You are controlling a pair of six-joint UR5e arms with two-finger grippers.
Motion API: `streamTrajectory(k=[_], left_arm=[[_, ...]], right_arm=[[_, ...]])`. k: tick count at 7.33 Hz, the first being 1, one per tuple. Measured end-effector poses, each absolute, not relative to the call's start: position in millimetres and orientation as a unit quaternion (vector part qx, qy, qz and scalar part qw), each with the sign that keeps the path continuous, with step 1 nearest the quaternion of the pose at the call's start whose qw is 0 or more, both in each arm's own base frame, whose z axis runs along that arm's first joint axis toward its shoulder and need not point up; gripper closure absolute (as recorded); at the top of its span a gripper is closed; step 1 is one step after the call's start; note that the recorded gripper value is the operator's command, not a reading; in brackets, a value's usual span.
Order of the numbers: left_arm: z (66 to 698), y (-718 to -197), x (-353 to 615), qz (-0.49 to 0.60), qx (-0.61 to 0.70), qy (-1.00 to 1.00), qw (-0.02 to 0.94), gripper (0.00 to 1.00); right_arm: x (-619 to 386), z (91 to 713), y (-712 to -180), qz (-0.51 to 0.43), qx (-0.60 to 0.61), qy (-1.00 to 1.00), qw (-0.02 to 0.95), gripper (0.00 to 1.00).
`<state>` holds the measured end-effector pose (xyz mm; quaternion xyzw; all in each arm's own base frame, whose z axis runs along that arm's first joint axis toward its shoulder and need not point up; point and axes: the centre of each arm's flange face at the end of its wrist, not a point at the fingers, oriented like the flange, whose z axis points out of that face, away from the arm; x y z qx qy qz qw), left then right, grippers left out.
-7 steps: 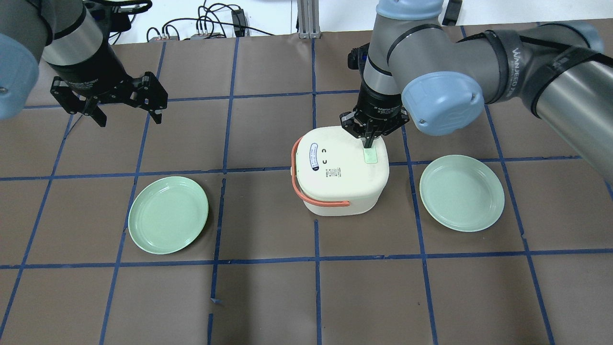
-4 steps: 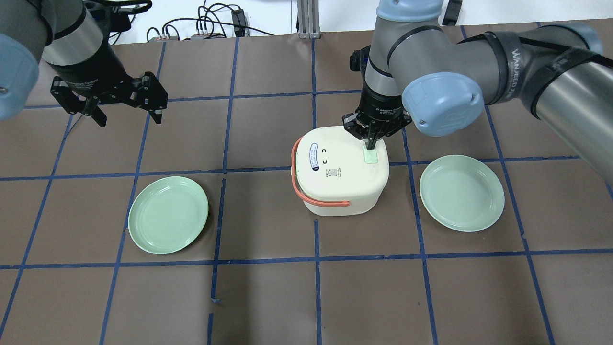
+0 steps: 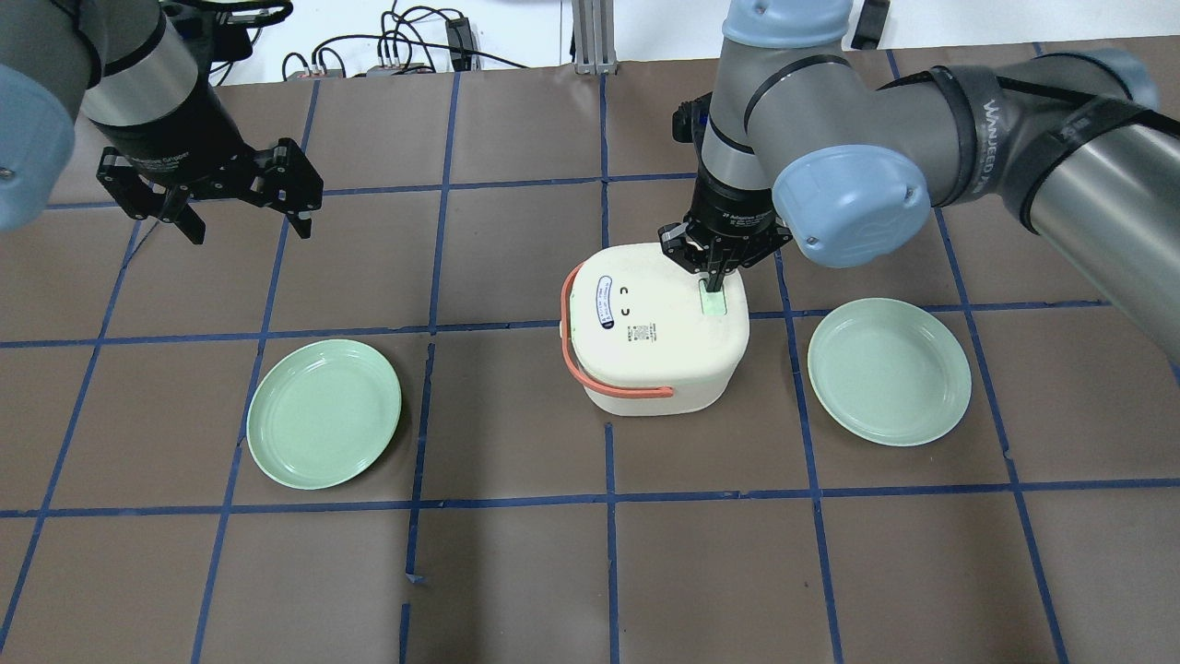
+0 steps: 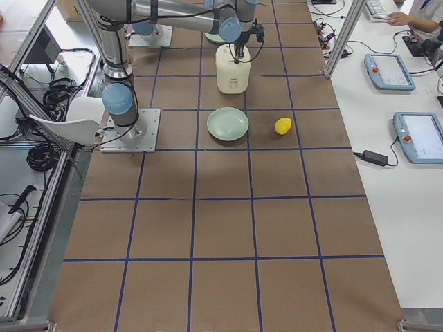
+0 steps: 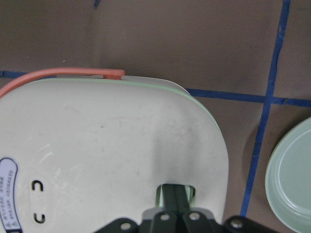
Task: Press rice cooker button
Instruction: 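Lift the right gripper back up away from the opened cooker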
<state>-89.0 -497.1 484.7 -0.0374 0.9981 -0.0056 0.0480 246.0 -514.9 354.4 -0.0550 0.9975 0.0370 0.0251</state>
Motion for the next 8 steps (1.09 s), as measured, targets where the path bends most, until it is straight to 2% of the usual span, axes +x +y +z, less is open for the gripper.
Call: streamTrajectory(k=[1,2,3,4,6,8], left_arm=[[485,-497,-89,-0.006,-0.037,0.998,0.048,0.0],[485,-497,-89,-0.006,-0.037,0.998,0.048,0.0],[485,-497,-89,-0.006,-0.037,0.998,0.048,0.0],[485,-497,-89,-0.006,-0.037,0.998,0.048,0.0],[485,-497,-89,-0.006,-0.037,0.998,0.048,0.0],[485,-497,-89,-0.006,-0.037,0.998,0.048,0.0]], right_arm=[[246,354,-515,0.037,-0.054,0.998,0.025,0.92],[245,357,-514,0.038,-0.053,0.998,0.023,0.85],[244,368,-512,0.035,-0.052,0.998,0.022,0.59],[241,386,-510,0.031,-0.05,0.998,0.022,0.22],[226,436,-514,0.038,-0.044,0.998,0.018,0.06],[184,473,-523,0.054,-0.039,0.998,0.017,0.0]])
